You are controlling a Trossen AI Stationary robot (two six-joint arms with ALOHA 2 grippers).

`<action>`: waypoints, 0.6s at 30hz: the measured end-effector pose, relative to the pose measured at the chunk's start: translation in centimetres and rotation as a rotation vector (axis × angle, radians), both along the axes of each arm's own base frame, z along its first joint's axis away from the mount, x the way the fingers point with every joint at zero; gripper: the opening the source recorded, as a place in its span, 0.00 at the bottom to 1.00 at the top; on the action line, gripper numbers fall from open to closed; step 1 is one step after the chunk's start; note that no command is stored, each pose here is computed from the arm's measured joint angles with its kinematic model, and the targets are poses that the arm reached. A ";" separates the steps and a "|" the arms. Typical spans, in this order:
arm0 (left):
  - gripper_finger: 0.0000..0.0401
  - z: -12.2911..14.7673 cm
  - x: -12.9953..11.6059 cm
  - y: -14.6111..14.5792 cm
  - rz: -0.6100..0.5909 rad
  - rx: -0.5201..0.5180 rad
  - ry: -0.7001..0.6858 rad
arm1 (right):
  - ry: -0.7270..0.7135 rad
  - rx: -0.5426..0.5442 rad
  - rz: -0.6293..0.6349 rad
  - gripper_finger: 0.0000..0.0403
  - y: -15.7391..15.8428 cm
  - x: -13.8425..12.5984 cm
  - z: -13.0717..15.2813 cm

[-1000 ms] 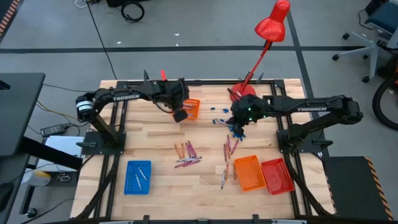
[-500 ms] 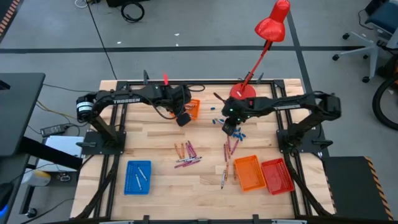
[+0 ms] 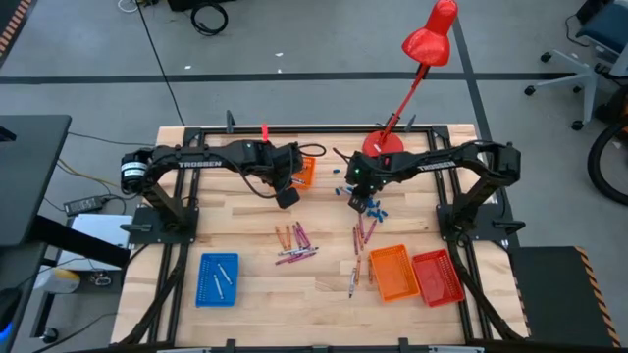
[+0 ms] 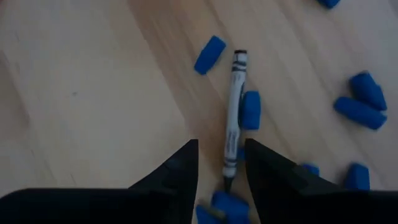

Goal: Sort crayons
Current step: Put the black crayon into the top orange bin

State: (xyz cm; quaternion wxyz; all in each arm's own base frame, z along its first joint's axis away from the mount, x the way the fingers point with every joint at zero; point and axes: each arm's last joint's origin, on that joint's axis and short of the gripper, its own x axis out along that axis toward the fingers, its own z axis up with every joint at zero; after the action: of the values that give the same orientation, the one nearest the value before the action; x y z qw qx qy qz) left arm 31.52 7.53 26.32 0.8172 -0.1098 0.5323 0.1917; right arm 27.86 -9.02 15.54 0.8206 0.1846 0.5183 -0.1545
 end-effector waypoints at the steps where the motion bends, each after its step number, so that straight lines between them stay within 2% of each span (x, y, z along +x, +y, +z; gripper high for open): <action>1: 0.09 0.0 0.0 0.0 0.001 0.000 0.000 | 0.005 -0.003 0.007 0.33 -0.1 0.1 -0.3; 8: 0.09 0.0 0.0 -0.1 0.051 -0.021 -0.011 | 0.051 -0.056 0.066 0.32 -0.3 1.1 -2.6; 12: 0.09 0.2 -0.2 -0.4 0.072 -0.033 -0.013 | 0.049 -0.067 0.087 0.30 -0.2 1.1 -2.4; 18: 0.09 0.6 -0.1 -0.5 0.101 -0.043 -0.050 | 0.040 -0.046 0.104 0.16 -0.1 0.9 -2.2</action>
State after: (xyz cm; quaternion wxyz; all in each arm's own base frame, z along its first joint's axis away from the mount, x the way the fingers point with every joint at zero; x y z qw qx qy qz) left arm 31.40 6.98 26.93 0.8170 -0.1588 0.5096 0.2184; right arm 28.75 -9.09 13.38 0.8212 0.1354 0.5395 -0.1274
